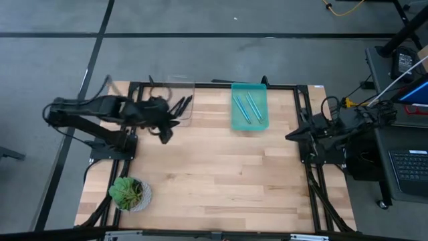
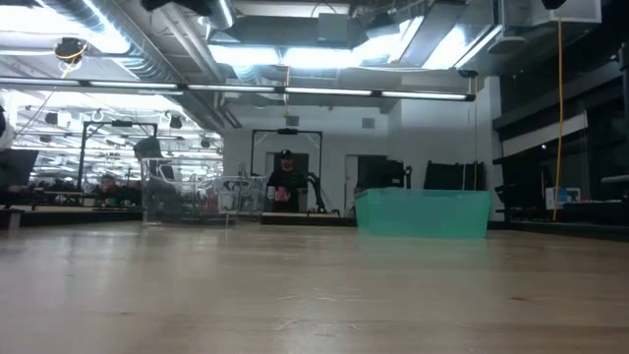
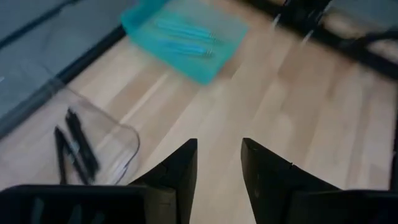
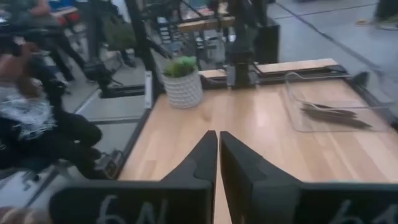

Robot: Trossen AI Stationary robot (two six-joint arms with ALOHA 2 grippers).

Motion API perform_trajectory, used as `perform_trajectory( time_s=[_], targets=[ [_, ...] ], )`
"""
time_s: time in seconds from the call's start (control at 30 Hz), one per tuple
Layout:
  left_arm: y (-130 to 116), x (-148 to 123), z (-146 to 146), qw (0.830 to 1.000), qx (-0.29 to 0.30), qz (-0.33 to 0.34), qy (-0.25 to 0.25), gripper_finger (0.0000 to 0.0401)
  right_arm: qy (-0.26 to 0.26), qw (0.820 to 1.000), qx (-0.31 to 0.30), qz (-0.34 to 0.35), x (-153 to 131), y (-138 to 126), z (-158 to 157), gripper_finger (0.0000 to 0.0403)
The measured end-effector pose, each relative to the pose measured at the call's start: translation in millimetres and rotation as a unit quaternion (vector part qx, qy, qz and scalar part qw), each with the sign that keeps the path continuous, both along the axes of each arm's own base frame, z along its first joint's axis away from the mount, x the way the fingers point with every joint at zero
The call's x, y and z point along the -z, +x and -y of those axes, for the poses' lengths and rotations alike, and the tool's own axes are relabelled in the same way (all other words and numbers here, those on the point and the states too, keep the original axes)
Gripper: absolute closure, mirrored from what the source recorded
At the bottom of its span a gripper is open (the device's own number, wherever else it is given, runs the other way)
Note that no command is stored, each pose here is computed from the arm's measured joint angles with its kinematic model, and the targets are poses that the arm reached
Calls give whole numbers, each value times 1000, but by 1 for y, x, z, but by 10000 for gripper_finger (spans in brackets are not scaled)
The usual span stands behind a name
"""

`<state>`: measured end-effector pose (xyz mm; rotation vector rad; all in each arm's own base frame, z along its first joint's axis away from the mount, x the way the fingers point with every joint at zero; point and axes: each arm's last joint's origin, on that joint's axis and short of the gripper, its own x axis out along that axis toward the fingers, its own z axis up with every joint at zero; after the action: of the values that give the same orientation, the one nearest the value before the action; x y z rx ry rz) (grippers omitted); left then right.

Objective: Sort pens & pencils
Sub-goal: Return to Home Position

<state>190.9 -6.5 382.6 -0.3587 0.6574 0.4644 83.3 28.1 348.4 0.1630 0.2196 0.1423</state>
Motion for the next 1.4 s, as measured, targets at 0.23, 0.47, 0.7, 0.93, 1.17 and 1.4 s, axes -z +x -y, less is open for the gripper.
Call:
perform_trajectory(
  time_s=[0.23,0.47,0.7,0.93,1.17,1.4],
  targets=[
    [-33,54,2,987,36,155,21,283,-11,999,-18,38,6,2,-2,382],
    [-42,128,5,942,118,309,47,283,-26,995,-52,81,31,-3,-1,382],
    [-58,183,3,924,112,362,43,283,-16,992,-29,119,53,-25,9,382],
    [-68,195,3,912,129,386,42,283,-3,986,-25,163,66,-43,17,382],
    [-80,186,3,888,170,421,74,283,2,986,-6,166,65,-44,19,382],
    [-87,186,2,886,172,423,79,283,-9,987,15,161,81,-32,15,382]
  ],
)
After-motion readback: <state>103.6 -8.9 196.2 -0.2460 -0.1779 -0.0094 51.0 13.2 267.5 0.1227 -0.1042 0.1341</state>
